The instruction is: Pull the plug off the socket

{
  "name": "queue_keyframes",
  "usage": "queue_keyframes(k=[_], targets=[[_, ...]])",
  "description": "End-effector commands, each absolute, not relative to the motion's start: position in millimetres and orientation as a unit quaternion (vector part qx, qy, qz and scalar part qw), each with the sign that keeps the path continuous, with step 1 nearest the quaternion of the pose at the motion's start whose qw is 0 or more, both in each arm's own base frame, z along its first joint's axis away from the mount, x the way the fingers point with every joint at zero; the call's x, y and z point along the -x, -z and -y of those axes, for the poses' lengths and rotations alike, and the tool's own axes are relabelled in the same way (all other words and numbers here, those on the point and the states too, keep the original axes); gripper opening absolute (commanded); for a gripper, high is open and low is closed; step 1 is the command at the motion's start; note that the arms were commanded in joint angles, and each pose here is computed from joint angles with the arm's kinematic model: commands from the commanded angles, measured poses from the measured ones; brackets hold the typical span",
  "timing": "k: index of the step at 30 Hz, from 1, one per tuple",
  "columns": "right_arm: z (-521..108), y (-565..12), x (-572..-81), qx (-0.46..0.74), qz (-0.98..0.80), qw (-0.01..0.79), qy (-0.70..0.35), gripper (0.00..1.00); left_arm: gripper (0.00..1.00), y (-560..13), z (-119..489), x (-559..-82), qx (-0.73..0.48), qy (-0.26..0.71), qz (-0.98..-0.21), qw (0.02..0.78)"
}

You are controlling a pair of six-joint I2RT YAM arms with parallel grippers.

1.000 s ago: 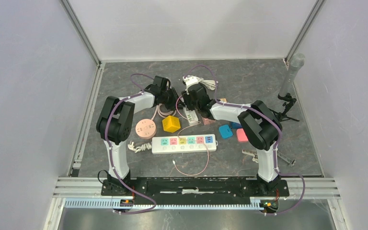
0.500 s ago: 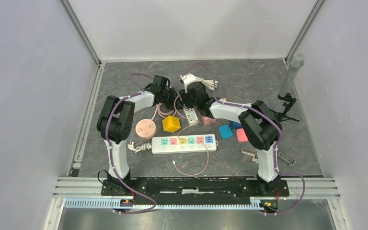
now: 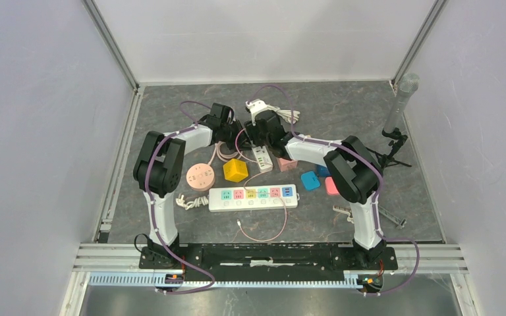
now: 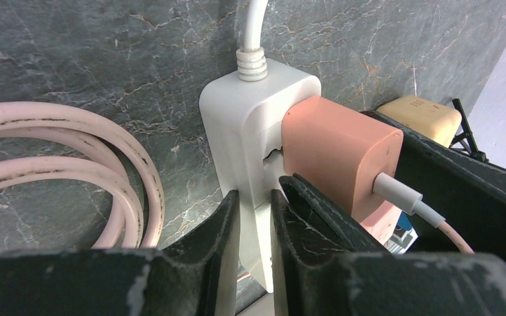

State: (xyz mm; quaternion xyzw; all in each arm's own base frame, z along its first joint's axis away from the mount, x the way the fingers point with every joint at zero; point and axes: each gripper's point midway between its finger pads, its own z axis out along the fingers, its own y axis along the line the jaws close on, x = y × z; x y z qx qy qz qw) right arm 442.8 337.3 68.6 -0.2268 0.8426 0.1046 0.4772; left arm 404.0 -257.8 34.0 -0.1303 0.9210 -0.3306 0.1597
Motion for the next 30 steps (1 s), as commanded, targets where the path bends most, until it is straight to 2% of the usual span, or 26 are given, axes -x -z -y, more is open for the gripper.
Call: queue_keyframes(k=[1,3,6,9,22,30], targets=[[-342.7,-73.0,-446.8,0.218,-0.843,0.480,-0.110,0.53,0.27,42.8,226.8,-367.8,0.160,0.219,-0.958,0.092],[-340.9,-74.8,-446.6,0.213,-0.842,0.483,-0.111,0.42,0.26,43.6,226.2,-367.9,0.161,0.218,-0.958,0.092],[-341.9,-85.9,-447.2,0.210,-0.833,0.498,-0.121,0.17,0.26,44.7,225.5,-367.0,0.162,0.216,-0.959,0.090],[-340.3,-103.6,-448.5,0.202,-0.820,0.520,-0.127,0.01,0.26,46.7,224.1,-365.5,0.163,0.211,-0.960,0.088],[-343.5,-171.5,-436.8,0.186,-0.762,0.584,-0.208,0.00,0.25,49.4,217.6,-365.8,0.166,0.192,-0.963,0.093],[-341.4,-178.4,-432.5,0.186,-0.749,0.599,-0.215,0.00,0.25,50.0,216.0,-365.9,0.169,0.185,-0.964,0.089]])
